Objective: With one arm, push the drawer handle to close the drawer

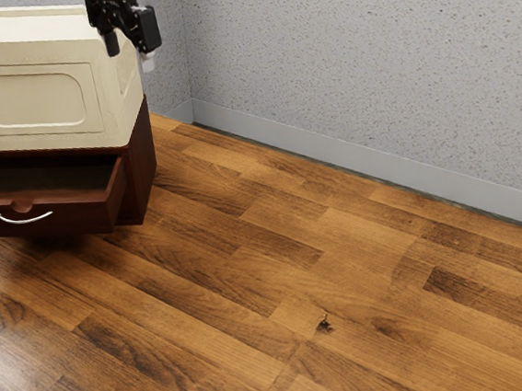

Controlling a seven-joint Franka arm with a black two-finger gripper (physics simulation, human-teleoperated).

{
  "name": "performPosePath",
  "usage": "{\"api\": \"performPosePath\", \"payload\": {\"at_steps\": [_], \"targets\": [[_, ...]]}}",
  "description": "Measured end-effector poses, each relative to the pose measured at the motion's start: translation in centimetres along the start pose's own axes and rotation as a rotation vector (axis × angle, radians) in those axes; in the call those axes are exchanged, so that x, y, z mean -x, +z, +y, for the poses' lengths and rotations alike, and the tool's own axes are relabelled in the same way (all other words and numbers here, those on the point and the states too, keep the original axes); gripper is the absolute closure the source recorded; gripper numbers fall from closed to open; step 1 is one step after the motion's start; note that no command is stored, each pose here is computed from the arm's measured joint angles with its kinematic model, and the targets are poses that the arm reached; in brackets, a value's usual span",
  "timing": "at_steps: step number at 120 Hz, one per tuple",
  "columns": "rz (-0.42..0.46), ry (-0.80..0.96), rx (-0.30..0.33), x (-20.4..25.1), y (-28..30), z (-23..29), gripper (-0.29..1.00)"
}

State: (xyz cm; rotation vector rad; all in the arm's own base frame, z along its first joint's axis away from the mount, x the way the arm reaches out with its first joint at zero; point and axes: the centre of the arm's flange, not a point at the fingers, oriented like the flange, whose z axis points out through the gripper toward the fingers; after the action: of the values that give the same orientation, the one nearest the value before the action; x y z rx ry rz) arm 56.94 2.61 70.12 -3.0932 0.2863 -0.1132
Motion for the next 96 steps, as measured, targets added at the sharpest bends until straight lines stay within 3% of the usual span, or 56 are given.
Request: {"api": "performPosePath", "payload": {"at_steps": [16, 28, 43, 58, 72, 81, 96], "targets": [[-0.022, 0.004, 0.010, 0.8, 0.7, 0.0, 0.00], [-0.063, 0.009, 0.043, 5.7, 1.2, 0.9, 0.00], [-0.164, -0.070, 0.084, 11.9, 5.8, 0.2, 0.00], [-0.180, -0.207, 0.107, 19.3, 10.5, -1.2, 0.01], [-0.183, -0.343, 0.109, 22.8, 14.0, -2.1, 0.27], [-0.178, -0.409, 0.071, 24.3, 16.2, -2.1, 0.45], [-0.169, -0.531, 0.030, 26.1, 21.3, -3.3, 0.63]]}}
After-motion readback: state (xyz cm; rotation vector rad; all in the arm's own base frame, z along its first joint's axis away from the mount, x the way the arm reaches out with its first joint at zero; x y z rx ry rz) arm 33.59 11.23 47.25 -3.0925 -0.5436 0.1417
